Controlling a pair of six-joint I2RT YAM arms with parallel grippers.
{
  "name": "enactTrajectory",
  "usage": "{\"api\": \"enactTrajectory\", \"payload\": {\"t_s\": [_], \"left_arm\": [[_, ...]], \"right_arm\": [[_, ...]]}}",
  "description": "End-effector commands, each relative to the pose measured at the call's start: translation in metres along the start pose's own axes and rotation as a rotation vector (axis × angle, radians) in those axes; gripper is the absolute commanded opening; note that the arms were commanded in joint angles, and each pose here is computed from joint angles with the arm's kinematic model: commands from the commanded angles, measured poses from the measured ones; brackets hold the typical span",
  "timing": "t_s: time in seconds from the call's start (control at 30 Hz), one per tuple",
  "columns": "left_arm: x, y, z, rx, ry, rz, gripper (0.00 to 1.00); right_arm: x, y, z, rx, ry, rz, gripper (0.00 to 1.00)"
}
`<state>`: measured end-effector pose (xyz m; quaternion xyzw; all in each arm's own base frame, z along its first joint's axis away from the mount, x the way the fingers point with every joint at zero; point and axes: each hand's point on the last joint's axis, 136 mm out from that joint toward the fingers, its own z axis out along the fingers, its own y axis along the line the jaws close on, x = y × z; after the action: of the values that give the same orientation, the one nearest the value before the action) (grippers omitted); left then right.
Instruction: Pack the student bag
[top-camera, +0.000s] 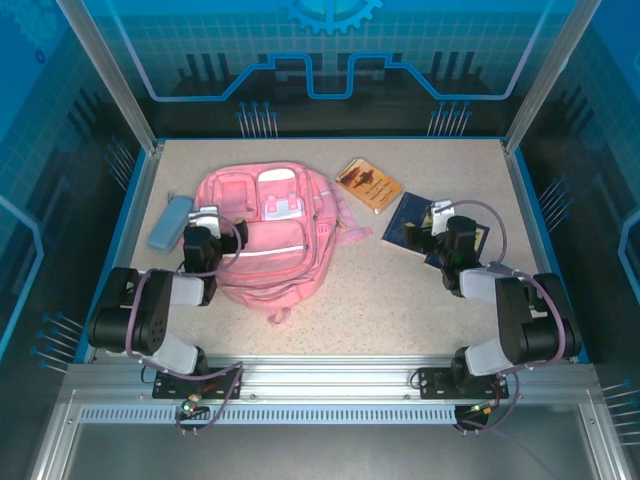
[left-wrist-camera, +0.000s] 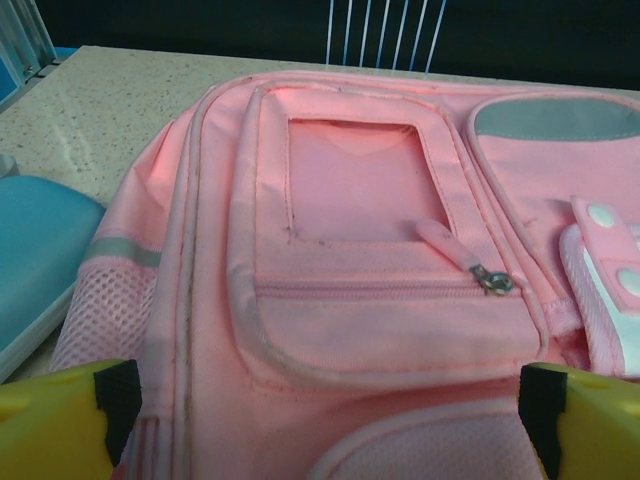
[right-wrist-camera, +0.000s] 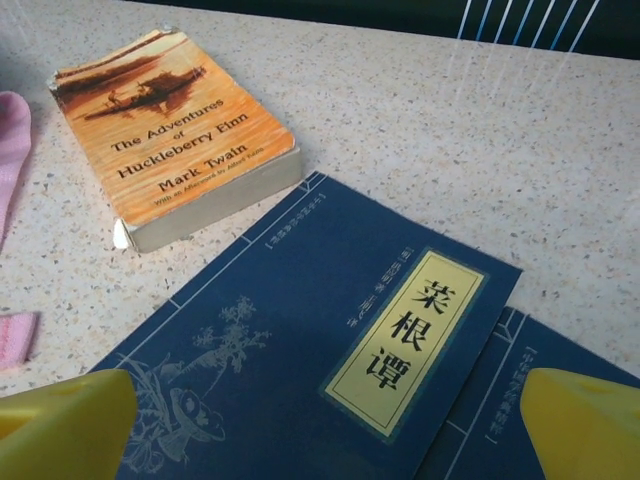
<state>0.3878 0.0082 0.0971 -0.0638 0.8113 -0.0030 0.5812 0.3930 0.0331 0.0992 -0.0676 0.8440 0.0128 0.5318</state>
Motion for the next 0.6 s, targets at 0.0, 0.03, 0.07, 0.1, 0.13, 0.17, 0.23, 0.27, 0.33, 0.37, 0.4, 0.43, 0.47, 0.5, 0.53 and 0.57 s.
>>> {"api": "enactTrajectory", "payload": {"t_s": [0.0,0.03,0.07,0.1,0.13,0.17,0.23,0.27,0.33,0.37,0.4,0.43,0.47,0.5,0.53,0.57], "left_arm": [[-0.027,-0.002,-0.016,0.000,-0.065,0.003,0.99],[-0.033,0.000,-0.020,-0.009,-0.070,0.001,0.99],[-0.040,0.001,-0.024,-0.017,-0.076,-0.005,0.99],[-0.047,0.001,-0.028,-0.021,-0.076,-0.019,0.99],[-0.054,0.000,-0.033,-0.019,-0.071,-0.036,0.99],[-0.064,-0.002,-0.037,-0.013,-0.068,-0.061,0.99],[-0.079,-0.002,-0.044,-0.019,-0.032,-0.139,0.99],[-0.086,-0.002,-0.047,-0.029,0.002,-0.193,0.99],[-0.094,-0.003,-0.051,-0.049,0.086,-0.301,0.99],[-0.097,-0.006,-0.051,-0.048,0.127,-0.340,0.99],[-0.099,-0.013,-0.050,-0.027,0.170,-0.365,0.99],[-0.100,-0.021,-0.047,0.005,0.208,-0.383,0.99],[-0.100,-0.028,-0.044,0.024,0.235,-0.406,0.99],[-0.099,-0.037,-0.040,0.053,0.261,-0.429,0.99],[-0.097,-0.048,-0.035,0.086,0.291,-0.448,0.99],[-0.095,-0.058,-0.030,0.114,0.320,-0.457,0.99]], "right_arm": [[-0.035,-0.004,-0.017,0.023,-0.035,-0.008,1.00],[-0.043,-0.005,-0.023,0.029,-0.044,0.003,1.00],[-0.052,-0.005,-0.028,0.034,-0.050,0.019,1.00],[-0.059,-0.005,-0.033,0.035,-0.046,0.044,1.00],[-0.067,-0.004,-0.038,0.035,-0.046,0.071,1.00],[-0.069,-0.002,-0.043,0.030,-0.018,0.101,1.00],[-0.077,0.004,-0.049,0.009,0.011,0.160,1.00],[-0.081,0.008,-0.051,-0.008,0.028,0.193,1.00],[-0.084,0.008,-0.050,0.009,0.078,0.277,1.00],[-0.084,0.006,-0.048,0.026,0.119,0.328,1.00],[-0.085,0.009,-0.044,0.023,0.179,0.369,1.00],[-0.084,0.017,-0.038,-0.010,0.249,0.396,1.00],[-0.081,0.028,-0.031,-0.062,0.308,0.415,1.00],[-0.078,0.042,-0.022,-0.120,0.372,0.433,1.00],[-0.073,0.055,-0.013,-0.160,0.430,0.450,1.00],[-0.073,0.066,-0.008,-0.191,0.460,0.454,1.00]]}}
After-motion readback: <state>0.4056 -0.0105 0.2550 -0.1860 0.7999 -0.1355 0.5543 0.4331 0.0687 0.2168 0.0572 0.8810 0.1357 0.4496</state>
